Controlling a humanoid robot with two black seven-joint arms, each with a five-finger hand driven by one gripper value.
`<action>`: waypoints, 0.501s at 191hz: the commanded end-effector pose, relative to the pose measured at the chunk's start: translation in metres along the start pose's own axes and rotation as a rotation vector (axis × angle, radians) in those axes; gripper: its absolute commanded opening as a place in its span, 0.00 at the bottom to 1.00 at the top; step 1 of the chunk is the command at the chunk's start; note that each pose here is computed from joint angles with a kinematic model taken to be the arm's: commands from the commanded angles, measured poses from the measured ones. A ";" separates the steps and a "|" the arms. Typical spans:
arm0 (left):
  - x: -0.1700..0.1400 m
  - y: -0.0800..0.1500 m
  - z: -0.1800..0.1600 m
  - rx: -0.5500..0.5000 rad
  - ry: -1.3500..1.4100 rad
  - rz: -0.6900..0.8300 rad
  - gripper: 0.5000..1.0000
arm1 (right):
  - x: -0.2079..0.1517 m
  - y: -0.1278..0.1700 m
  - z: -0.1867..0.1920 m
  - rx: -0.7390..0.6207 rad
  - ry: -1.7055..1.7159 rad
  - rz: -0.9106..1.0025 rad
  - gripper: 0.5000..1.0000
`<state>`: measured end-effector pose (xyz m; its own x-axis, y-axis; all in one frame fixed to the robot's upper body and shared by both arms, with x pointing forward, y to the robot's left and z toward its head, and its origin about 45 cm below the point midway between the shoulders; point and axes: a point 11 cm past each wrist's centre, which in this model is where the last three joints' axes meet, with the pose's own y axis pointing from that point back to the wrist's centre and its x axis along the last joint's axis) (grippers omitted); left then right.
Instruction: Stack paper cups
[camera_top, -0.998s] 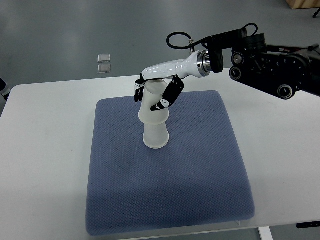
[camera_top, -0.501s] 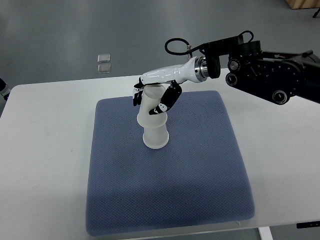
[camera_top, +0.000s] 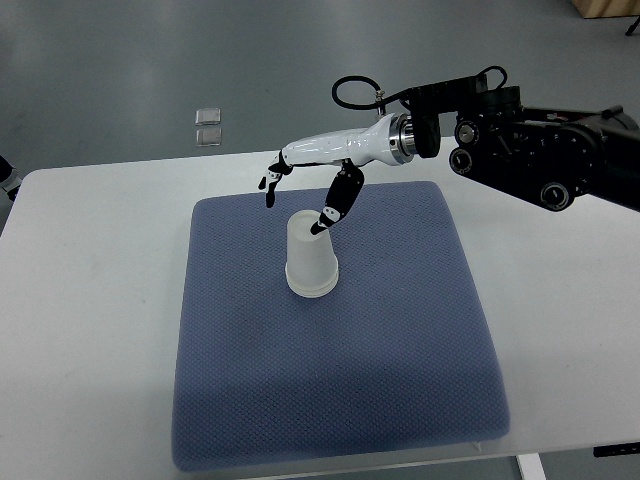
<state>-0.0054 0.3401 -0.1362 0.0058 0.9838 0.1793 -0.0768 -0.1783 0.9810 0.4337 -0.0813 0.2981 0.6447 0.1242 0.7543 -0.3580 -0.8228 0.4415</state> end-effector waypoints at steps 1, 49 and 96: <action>0.000 0.000 0.000 -0.001 0.001 0.000 1.00 | 0.002 0.001 0.000 -0.001 0.002 0.003 0.77; 0.000 0.000 0.000 0.001 0.000 0.000 1.00 | 0.012 0.008 0.004 -0.009 -0.004 0.045 0.81; 0.000 0.000 0.000 0.000 0.000 0.000 1.00 | 0.026 0.035 0.029 0.026 -0.261 0.208 0.81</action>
<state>-0.0054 0.3400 -0.1362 0.0058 0.9839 0.1789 -0.0768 -0.1779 0.9810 0.4504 -0.0987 0.3181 0.6795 -0.0678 0.7305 -0.4350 -0.8391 0.3267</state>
